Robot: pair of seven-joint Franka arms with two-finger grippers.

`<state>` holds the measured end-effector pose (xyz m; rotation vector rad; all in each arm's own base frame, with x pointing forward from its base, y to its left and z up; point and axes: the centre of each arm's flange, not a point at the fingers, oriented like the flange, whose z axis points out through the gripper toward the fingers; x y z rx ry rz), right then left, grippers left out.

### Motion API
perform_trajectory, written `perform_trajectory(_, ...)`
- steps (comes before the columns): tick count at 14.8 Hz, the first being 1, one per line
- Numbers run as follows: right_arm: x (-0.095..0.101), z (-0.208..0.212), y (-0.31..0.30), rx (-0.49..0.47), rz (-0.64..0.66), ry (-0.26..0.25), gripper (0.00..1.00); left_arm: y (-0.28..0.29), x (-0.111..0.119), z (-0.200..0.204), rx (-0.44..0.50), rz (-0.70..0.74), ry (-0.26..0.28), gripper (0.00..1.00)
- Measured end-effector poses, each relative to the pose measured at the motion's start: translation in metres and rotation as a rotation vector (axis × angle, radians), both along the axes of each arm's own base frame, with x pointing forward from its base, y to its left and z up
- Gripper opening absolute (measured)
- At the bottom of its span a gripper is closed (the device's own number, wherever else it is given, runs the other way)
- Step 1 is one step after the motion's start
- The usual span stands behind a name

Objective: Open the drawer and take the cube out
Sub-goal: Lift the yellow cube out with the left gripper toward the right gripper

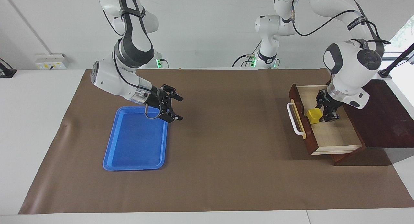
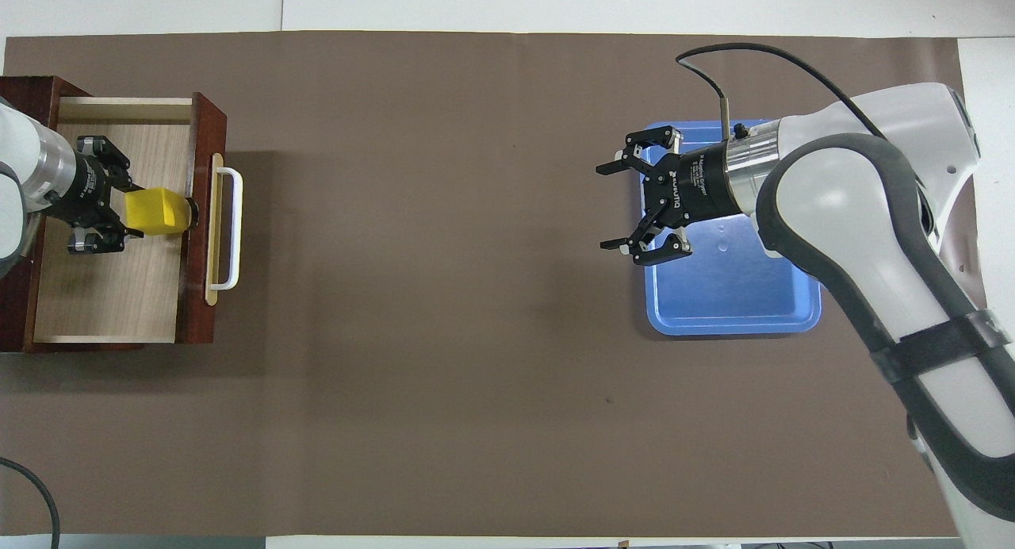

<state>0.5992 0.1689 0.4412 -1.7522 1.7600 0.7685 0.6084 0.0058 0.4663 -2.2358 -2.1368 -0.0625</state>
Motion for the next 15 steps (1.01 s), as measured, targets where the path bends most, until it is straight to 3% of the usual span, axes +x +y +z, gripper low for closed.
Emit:
perform_trajectory(5,-0.002,0.002,0.014,0.011,0.02,-0.025,1.0,-0.027,0.018,0.057,-0.058,-0.012,-0.039,0.56)
perform_trajectory(9,-0.004,0.002,0.027,0.013,0.028,-0.035,1.0,-0.095,0.023,0.065,-0.087,0.013,-0.021,0.56)
perform_trajectory(15,-0.006,-0.003,0.033,0.012,0.057,-0.048,1.0,-0.229,-0.008,0.059,-0.056,0.098,-0.021,0.56)
